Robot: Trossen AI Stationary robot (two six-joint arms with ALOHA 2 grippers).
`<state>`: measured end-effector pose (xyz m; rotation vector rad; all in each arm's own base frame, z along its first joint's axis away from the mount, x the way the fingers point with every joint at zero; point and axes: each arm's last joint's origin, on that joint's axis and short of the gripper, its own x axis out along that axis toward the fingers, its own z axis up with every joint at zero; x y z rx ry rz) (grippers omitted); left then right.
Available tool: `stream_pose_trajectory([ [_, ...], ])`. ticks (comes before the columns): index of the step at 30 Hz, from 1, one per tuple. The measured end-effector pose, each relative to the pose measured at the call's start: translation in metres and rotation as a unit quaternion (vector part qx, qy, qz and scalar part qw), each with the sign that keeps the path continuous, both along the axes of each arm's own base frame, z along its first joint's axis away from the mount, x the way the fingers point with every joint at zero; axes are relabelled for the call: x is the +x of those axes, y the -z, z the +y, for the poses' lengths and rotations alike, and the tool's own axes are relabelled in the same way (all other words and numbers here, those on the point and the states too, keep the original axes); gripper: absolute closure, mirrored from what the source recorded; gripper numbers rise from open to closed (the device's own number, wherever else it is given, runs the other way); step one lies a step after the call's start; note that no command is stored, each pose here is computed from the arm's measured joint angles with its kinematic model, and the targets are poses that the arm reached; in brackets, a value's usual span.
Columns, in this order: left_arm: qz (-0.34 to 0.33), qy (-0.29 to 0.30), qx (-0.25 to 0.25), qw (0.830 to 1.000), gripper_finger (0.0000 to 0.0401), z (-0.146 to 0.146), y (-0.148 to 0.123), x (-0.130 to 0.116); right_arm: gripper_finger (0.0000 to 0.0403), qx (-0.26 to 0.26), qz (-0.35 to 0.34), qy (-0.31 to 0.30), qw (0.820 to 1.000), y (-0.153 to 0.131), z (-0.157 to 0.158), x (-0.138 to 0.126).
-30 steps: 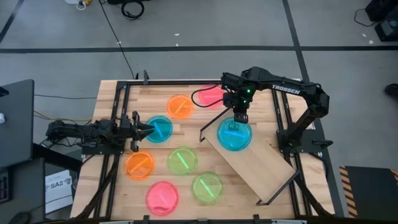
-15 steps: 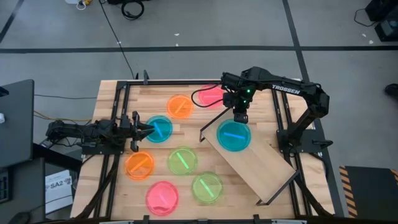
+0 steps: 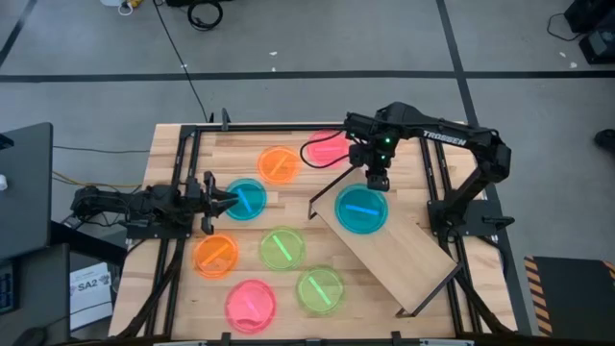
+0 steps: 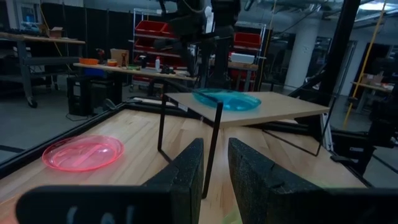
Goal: Place and stack plates onto a shelf
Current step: Put the top orange plate on the shelf
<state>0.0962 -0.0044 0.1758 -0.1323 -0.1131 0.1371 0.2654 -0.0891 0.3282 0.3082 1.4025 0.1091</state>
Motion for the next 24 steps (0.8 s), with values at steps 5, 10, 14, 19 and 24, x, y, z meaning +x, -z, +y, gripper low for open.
stream_pose_trajectory([
  [5,-0.02,0.0,-0.002,1.0,0.0322,0.0,-0.004,0.0,0.0274,-0.022,-0.051,-0.019,0.998,-0.017,0.003,-0.012],
  [10,-0.035,0.0,-0.004,0.999,0.0322,0.0,-0.007,-0.001,0.0274,-0.063,-0.142,-0.021,0.988,-0.036,0.003,-0.027],
  [14,-0.038,-0.02,-0.015,0.999,0.0322,0.001,-0.007,-0.001,0.0274,-0.089,-0.198,-0.01,0.976,-0.033,0.003,-0.043],
  [19,-0.068,-0.084,-0.055,0.993,0.0322,0.005,-0.011,-0.003,0.0274,-0.102,-0.235,0.022,0.966,-0.018,0.007,-0.064],
  [24,-0.1,-0.12,-0.106,0.982,0.0322,0.008,-0.015,-0.004,0.0275,-0.128,-0.266,0.043,0.954,-0.007,0.008,-0.08],
])
